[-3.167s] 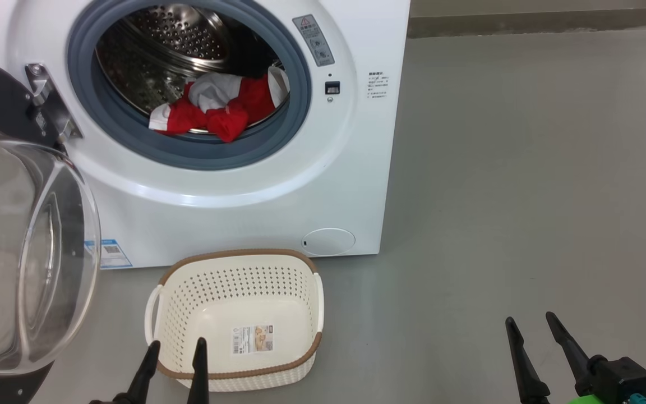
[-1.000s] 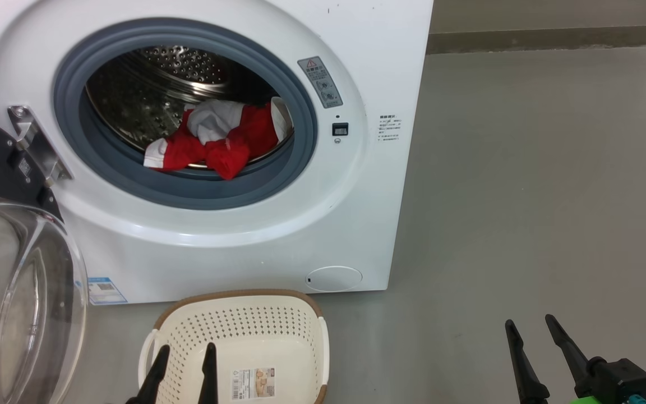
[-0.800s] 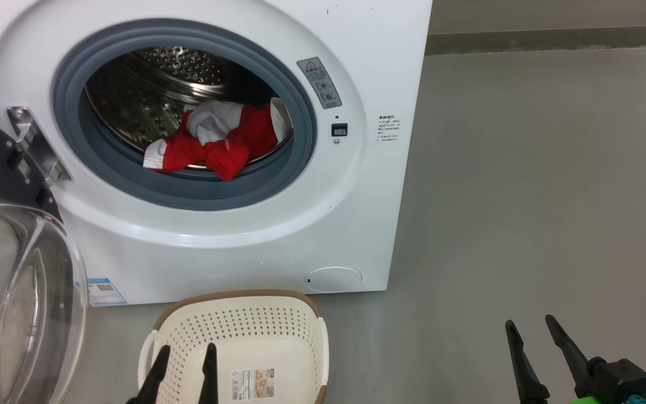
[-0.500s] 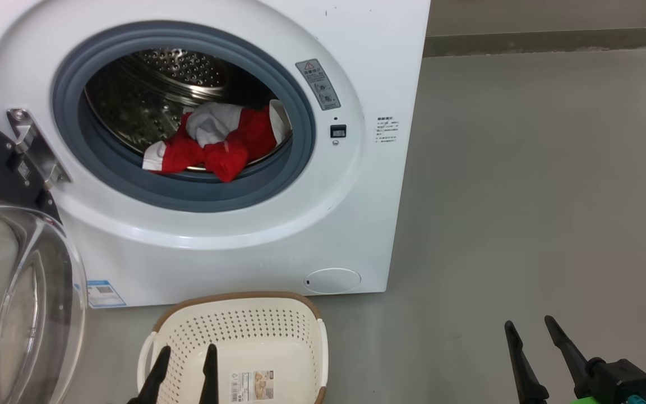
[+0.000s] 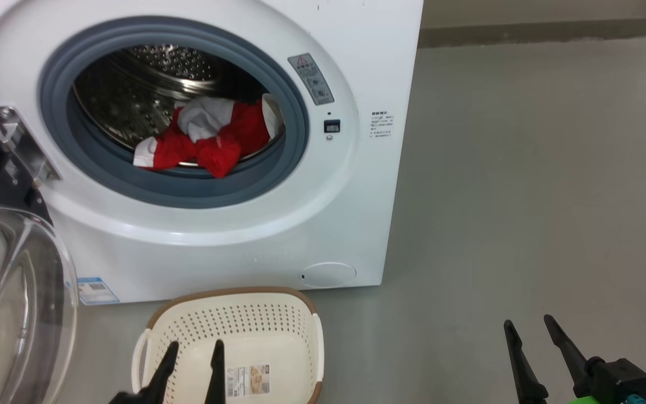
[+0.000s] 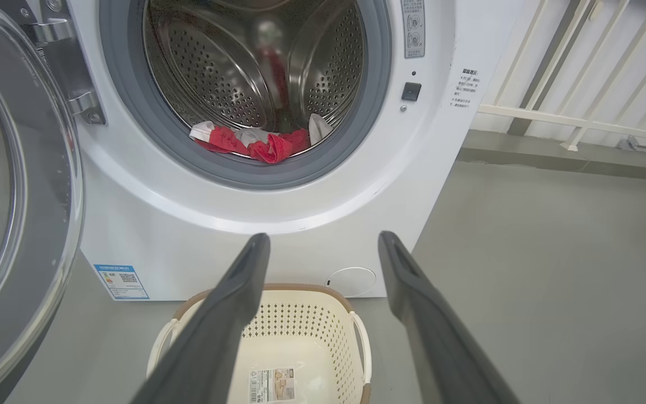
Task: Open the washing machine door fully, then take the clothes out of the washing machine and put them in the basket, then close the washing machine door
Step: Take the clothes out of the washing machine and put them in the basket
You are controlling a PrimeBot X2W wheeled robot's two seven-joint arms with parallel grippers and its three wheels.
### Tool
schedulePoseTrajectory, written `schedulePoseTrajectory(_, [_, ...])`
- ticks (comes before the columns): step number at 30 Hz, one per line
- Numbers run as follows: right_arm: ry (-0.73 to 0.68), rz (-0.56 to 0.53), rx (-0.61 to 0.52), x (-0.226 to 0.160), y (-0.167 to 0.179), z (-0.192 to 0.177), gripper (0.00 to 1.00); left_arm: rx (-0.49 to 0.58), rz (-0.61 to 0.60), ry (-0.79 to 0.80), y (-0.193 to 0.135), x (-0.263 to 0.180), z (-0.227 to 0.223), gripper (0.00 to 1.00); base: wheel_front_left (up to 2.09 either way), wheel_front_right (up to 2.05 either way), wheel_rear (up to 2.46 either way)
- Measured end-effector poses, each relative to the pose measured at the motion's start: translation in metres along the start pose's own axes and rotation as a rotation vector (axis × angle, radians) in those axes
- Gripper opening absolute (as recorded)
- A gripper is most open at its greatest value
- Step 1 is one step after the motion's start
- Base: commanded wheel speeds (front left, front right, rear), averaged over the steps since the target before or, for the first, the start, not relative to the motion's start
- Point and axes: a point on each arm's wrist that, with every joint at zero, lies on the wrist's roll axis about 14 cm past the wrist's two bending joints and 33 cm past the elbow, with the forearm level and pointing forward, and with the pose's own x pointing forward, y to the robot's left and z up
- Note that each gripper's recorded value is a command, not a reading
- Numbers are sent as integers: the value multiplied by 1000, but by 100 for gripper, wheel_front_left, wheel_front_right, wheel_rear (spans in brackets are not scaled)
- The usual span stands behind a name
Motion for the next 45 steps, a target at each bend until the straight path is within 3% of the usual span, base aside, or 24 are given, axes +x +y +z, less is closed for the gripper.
schedulePoseTrajectory(23, [64, -46, -20, 47, -17, -19, 100, -61, -130, 179, -28, 155, -57, 100, 0, 0, 0])
schedulePoseTrajectory(45, [113, -135, 50, 76, -45, -42, 100, -65, -116, 136, -6, 317, -39, 100, 0, 0, 0])
